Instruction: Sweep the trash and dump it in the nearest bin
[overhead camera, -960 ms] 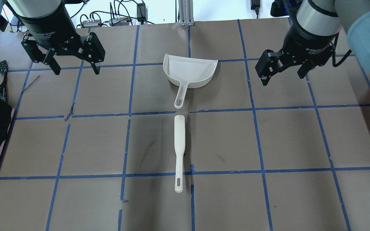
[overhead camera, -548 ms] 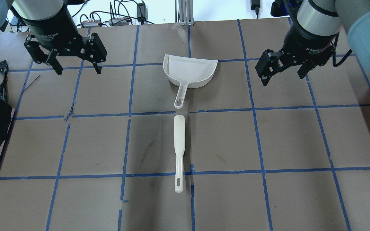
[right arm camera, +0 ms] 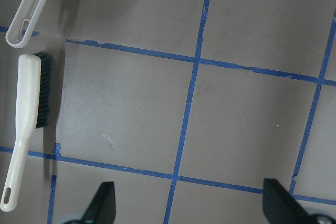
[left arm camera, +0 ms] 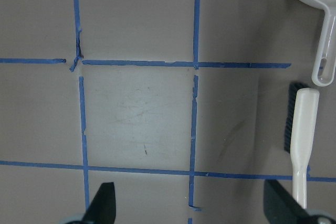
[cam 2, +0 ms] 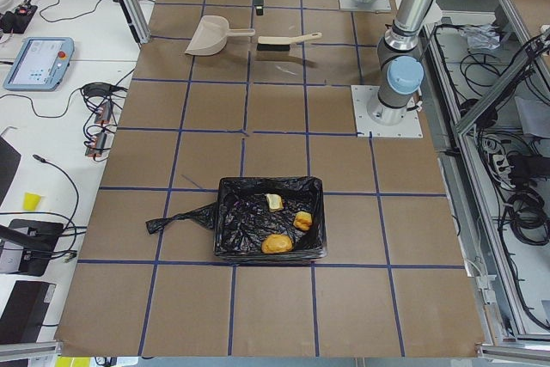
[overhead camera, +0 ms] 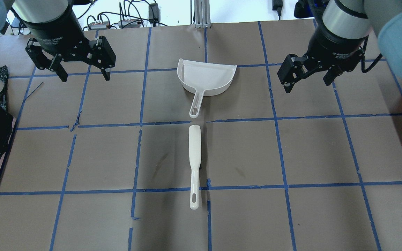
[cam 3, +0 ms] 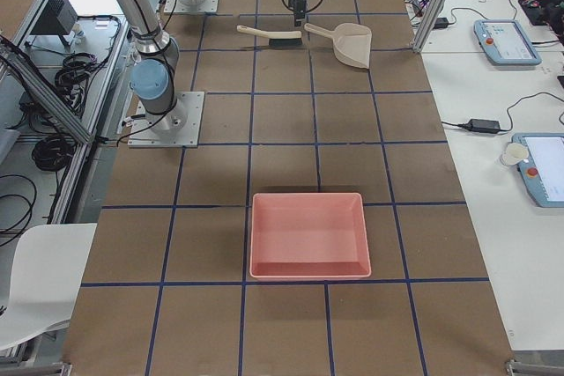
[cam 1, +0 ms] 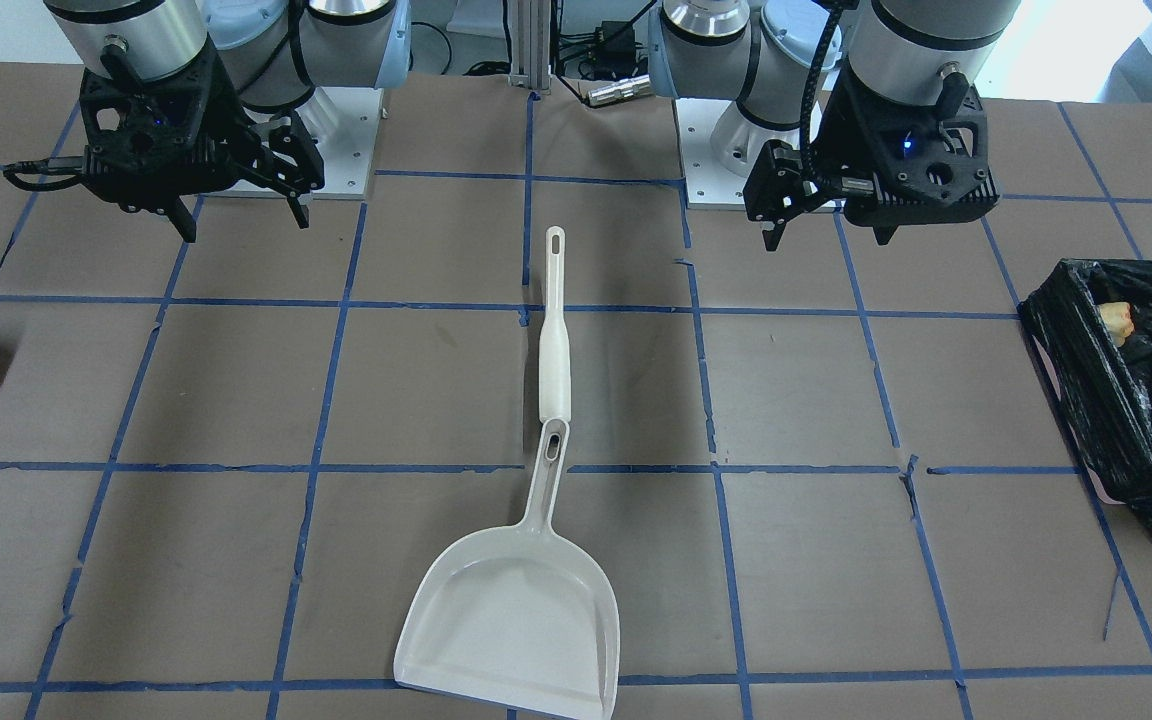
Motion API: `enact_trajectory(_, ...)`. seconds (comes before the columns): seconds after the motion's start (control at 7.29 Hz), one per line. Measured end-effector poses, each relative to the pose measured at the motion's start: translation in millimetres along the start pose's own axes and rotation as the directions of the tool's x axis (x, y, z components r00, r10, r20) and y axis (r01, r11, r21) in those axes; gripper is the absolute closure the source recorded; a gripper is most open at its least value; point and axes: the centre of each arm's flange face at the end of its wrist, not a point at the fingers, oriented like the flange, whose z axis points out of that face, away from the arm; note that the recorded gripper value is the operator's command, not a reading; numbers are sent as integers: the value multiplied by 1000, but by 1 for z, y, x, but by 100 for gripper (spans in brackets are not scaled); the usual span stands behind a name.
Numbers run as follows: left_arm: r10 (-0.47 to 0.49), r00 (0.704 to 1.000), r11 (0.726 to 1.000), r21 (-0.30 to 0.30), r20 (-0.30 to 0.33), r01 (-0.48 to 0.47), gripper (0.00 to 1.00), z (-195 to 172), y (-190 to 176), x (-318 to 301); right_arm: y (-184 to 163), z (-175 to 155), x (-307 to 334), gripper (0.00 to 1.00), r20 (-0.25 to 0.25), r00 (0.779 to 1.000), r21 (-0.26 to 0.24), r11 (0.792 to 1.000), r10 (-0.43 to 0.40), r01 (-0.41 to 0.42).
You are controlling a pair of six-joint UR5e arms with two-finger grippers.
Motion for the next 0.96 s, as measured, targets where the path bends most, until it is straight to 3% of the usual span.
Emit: enact_trajectory(0.96,-1,1000,1000,4,-3,1,0,-2,1,2,0,0,0,0,0,1000,1,1000,0,0)
